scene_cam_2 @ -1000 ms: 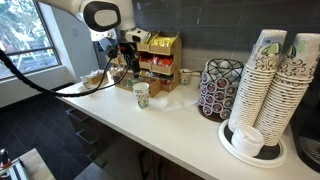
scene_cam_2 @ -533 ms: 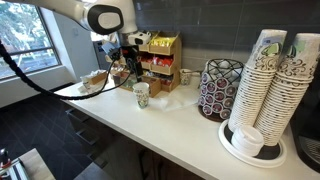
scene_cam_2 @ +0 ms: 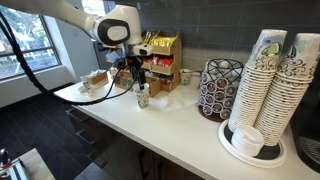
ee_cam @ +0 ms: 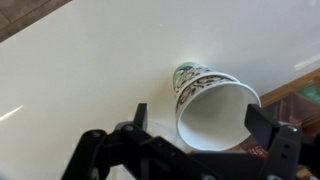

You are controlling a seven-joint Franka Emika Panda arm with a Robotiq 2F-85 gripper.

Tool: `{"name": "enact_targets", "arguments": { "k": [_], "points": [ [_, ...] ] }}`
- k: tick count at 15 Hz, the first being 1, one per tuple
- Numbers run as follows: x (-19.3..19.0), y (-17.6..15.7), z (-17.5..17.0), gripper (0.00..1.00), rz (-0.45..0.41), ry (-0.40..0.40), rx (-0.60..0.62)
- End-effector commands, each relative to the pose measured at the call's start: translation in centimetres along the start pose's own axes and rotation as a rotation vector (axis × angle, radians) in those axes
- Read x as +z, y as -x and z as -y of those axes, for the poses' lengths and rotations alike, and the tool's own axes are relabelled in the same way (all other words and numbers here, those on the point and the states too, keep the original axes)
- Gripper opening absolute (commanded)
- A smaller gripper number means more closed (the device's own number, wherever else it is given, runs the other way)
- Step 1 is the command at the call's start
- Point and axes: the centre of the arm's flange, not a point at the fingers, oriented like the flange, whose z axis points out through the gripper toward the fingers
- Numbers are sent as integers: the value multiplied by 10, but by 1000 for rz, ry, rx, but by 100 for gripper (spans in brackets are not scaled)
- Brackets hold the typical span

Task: Swap the cups in the stack

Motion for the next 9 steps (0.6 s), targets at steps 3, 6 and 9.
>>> {"name": "enact_targets", "arguments": {
  "k": [3, 6, 9],
  "points": [
    [10, -14, -2, 99, -48, 5, 34],
    [12, -17, -4, 90, -63, 12, 43],
    [15, -20, -5, 90, -66, 10, 46]
  ]
}}
